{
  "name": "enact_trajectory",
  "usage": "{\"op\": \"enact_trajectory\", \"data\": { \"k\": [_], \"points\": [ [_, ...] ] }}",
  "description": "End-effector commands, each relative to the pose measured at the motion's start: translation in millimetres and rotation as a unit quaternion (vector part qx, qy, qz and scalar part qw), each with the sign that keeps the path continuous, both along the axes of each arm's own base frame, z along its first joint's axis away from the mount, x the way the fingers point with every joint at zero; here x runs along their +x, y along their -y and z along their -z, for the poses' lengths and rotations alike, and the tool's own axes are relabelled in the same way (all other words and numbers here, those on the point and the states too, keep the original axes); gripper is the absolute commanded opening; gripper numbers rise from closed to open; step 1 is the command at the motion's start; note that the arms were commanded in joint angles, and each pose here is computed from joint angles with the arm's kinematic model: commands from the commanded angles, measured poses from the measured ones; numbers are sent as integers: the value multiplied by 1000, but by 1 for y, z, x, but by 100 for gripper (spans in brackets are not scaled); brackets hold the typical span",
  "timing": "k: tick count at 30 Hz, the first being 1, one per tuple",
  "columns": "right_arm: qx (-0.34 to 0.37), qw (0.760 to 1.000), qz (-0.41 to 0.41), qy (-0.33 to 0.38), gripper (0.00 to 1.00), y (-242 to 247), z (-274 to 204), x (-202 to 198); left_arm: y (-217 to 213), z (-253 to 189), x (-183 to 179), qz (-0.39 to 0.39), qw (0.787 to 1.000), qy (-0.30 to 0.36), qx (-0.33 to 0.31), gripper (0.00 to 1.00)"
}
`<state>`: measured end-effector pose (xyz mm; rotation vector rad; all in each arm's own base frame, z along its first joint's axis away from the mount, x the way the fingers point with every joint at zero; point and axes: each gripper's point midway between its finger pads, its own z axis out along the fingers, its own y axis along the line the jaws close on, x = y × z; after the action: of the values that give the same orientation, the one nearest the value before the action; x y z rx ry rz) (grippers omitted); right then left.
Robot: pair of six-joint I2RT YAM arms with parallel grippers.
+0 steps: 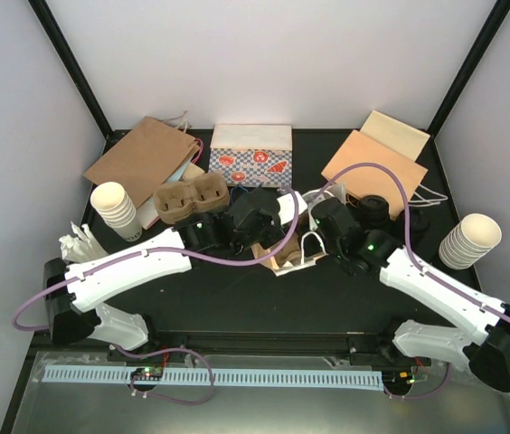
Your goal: Pack the takeout coffee
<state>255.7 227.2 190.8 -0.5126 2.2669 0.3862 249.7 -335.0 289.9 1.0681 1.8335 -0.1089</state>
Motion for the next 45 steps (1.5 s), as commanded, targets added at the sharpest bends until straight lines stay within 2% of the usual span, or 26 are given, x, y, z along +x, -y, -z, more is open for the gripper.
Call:
{"op": "enact_trajectory", "data": {
  "k": [1,8,13,17,24,31,37,40,45],
  "points": [
    [-21,999,-28,0,24,9,6,-15,2,-26,-4,14,999,33,-35,2],
    [-54,996,-44,52,24,15,-11,-8,-3,-10,-22,51,998,22,-24,1],
    [-77,988,-112,75,23,1,-13,-9,-10,-22,-32,65,996,35,-58,2],
    [-100,982,-148,66,24,-5,-4,-12,-12,-26,-29,57,995,47,-68,2],
    [-76,974,-202,73,24,-12,10,-31,-10,-34,-25,45,994,52,-86,2],
    [-65,986,-141,63,23,-9,17,-16,-1,-36,-34,69,991,31,-111,2],
    [1,996,-67,53,23,-13,17,-4,2,-32,-39,81,990,17,-118,2],
    [26,996,-71,45,21,-18,21,-7,3,-32,-40,85,989,13,-120,2],
    [16,998,-48,28,21,-11,34,-8,2,-33,-36,68,990,14,-125,2]
  ]
}}
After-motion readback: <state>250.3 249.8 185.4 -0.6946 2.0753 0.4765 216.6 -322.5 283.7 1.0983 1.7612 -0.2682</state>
